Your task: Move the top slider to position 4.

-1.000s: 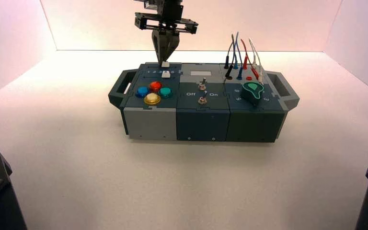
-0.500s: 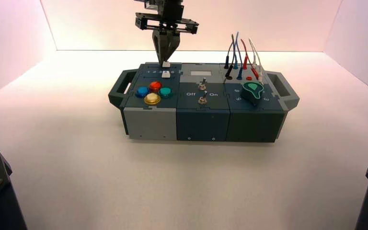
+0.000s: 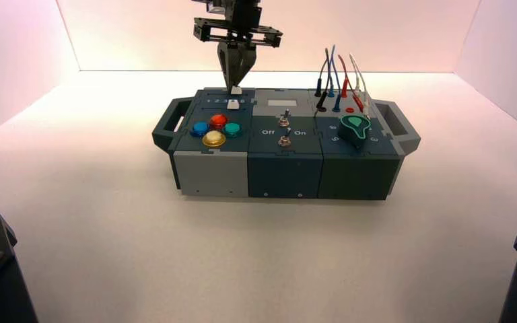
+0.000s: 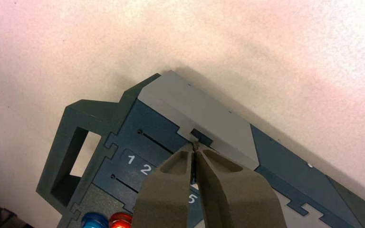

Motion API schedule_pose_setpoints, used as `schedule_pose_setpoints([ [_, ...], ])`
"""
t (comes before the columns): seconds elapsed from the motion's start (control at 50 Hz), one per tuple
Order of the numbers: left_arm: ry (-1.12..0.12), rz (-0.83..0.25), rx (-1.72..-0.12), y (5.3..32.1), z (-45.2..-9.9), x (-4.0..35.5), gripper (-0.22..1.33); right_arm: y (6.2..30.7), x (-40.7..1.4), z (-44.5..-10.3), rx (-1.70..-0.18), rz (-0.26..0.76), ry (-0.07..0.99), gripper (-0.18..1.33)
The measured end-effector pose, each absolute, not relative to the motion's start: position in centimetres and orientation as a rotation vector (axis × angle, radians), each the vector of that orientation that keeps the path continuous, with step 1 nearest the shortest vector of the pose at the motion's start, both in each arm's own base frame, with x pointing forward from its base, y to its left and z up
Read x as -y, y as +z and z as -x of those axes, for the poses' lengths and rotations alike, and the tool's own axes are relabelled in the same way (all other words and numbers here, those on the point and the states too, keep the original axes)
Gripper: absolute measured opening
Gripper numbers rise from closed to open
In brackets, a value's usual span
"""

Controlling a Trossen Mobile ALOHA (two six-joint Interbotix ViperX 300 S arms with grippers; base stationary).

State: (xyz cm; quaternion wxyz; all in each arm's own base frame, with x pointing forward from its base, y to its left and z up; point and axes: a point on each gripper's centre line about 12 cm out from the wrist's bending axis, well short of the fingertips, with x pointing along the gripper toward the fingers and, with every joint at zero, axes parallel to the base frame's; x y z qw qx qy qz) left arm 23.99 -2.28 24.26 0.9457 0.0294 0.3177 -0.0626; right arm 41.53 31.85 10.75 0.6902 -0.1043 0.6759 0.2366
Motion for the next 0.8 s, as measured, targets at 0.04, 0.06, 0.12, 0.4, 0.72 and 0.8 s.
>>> schedule_pose_setpoints([
  [0.04,-0.128,-0.063,-0.647,24.3,-24.0,2.3,-0.16,10.7,-31.8,-41.5,-1.513,0.234,0.529,-0.14],
  [0.06,-0.127,-0.061,-0.647,24.3,-24.0,2.3,-0.16,10.7,-31.8,-41.5,-1.513,0.234,0.529,-0.14],
  [0.12,-0.128,-0.063,-0.647,24.3,-24.0,2.3,-0.16,10.7,-31.8,-41.5,-1.511,0.233,0.529,-0.14],
  [0.4,-0.128,-0.061,-0.647,24.3,-24.0,2.3,-0.16,10.7,-31.8,-41.5,-1.511,0.233,0.529,-0.14],
  [0.72,-0.128,-0.063,-0.647,24.3,-24.0,2.3,-0.16,15.2,-32.7,-43.0,-1.376,0.2,0.559,-0.14],
  [0.8,-0.128,-0.063,-0.649,24.2,-24.0,2.3,-0.16,16.9,-32.8,-43.1,-1.348,0.19,0.568,-0.14],
])
